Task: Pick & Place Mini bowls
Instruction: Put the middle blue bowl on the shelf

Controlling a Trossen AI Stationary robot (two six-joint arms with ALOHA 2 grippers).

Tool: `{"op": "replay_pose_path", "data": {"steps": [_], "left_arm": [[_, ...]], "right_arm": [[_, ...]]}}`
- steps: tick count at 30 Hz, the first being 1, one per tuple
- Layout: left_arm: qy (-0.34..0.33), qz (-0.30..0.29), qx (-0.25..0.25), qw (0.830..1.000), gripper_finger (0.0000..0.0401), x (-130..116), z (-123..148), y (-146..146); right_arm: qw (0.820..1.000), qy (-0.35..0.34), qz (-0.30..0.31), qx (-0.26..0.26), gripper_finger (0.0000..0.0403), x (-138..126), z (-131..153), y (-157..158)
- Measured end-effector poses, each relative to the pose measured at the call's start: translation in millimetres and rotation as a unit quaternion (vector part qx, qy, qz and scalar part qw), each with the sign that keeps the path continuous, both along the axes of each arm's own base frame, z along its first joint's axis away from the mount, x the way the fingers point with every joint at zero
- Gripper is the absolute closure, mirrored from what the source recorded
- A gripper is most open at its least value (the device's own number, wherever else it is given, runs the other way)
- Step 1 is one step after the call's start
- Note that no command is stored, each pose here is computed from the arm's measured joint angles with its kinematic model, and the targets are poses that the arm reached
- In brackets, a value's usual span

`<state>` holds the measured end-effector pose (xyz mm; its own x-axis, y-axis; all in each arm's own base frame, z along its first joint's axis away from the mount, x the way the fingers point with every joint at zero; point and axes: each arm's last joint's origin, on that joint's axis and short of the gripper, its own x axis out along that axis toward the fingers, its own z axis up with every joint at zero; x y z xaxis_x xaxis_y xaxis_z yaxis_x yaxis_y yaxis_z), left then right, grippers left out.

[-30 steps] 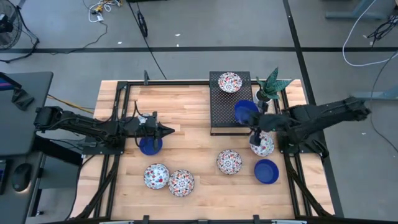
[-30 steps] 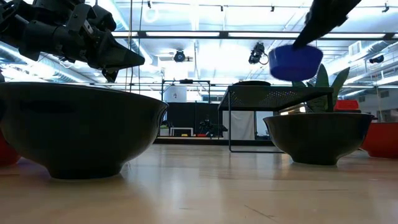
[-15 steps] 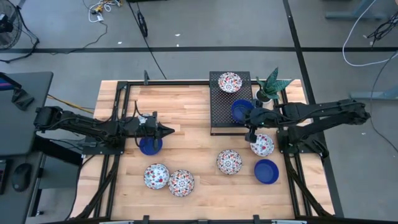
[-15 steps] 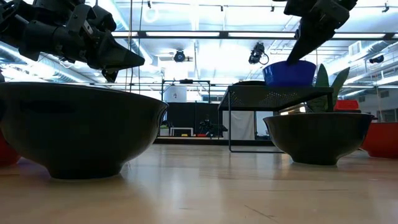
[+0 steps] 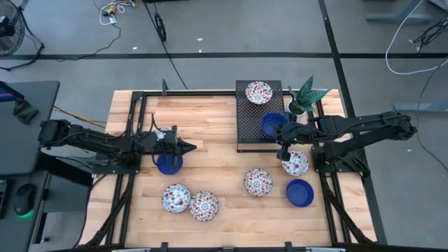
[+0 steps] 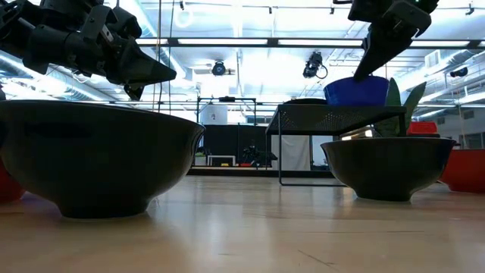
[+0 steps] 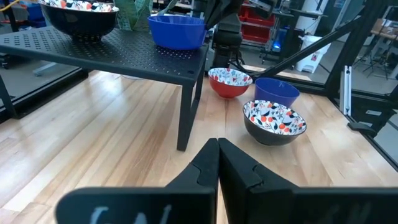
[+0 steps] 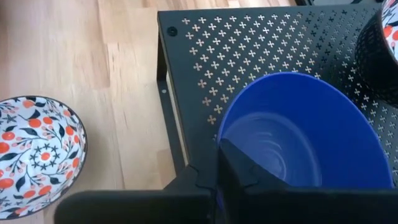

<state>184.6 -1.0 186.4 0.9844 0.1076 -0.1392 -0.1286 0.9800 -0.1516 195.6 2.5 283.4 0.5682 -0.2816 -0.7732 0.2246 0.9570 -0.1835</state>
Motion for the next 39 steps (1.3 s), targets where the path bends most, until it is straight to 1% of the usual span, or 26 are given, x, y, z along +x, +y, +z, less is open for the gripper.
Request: {"op": "replay_pose_path", "data": {"steps": [14,20,26,32,39], "left_arm": [[0.007,0.000,0.000,1.000,0.0391,0,-1,0],[0.007,0.000,0.000,1.000,0.0391,0,-1,0],[0.008,0.000,0.000,1.000,0.0391,0,-1,0],[0.008,0.000,0.000,1.000,0.0391,0,-1,0],[0.008,0.000,0.000,1.000,0.0391,0,-1,0]], "right_arm": [[1.000,0.012,0.013,-0.010,0.0397,-1,-1,0],[1.000,0.001,0.011,-0.018,0.0397,2,1,-5],[0.999,0.009,0.010,-0.029,0.0397,5,-1,-12],[0.999,0.000,0.006,-0.037,0.0397,8,0,-17],[0.999,0.007,-0.008,-0.036,0.0397,6,-1,-22]]}}
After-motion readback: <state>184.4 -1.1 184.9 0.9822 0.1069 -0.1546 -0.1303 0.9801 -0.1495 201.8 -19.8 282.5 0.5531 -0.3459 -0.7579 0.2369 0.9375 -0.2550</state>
